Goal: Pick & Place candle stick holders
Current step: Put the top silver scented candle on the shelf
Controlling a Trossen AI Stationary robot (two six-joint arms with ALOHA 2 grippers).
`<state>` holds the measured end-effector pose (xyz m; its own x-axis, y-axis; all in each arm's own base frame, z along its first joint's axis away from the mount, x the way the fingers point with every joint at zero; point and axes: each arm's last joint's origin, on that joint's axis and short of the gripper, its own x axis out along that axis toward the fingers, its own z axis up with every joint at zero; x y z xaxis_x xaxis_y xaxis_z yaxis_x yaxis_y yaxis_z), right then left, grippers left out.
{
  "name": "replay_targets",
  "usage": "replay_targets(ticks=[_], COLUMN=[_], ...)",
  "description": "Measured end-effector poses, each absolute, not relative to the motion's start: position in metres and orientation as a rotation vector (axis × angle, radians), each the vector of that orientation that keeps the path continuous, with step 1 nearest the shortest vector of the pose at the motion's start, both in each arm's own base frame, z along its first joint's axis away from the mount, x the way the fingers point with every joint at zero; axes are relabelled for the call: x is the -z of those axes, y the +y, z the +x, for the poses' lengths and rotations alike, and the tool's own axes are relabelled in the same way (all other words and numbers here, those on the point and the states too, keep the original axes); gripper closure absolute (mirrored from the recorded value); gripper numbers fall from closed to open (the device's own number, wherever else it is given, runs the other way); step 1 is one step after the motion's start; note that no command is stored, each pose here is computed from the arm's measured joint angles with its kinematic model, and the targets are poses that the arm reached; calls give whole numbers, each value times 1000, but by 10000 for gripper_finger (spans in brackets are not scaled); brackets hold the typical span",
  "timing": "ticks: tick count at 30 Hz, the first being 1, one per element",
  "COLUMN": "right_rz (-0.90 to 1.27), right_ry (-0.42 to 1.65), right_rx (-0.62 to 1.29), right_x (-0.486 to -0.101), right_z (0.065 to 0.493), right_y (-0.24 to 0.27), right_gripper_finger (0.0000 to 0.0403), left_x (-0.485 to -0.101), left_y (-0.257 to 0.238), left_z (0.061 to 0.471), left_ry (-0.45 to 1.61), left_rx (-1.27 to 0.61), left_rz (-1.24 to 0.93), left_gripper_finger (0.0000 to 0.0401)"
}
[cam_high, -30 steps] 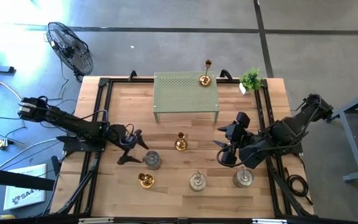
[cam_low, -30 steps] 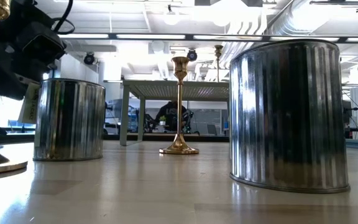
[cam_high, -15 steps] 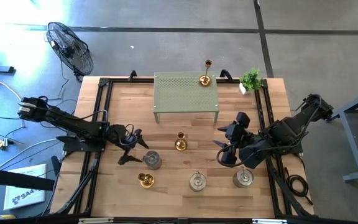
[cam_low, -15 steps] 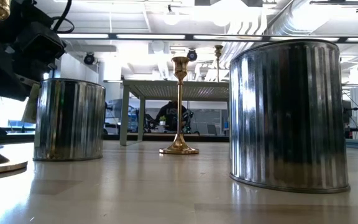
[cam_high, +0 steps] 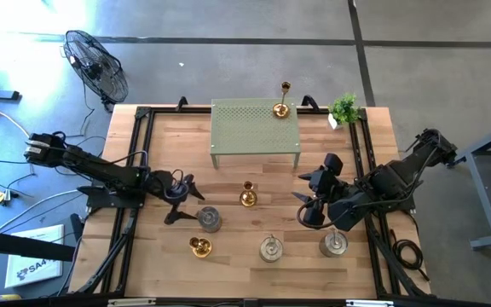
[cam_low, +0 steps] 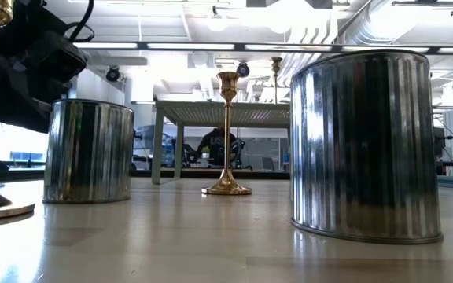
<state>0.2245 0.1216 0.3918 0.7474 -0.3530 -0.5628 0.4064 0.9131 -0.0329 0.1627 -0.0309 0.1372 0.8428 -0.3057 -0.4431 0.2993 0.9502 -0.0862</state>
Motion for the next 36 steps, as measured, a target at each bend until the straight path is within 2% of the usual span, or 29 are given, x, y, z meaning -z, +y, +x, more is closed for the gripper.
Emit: replay_targets(ticks=[36], right_rz=[93], right_ry=[594], right_rx=[418], right_x=[-392], right_z=[224], right_y=[121], right_gripper_finger=[179], left_x=[-143], left_y=[-32], left_z=[165], left_ry=[421], left_rx=[321], left_rz=[-109], left_gripper_finger=[47])
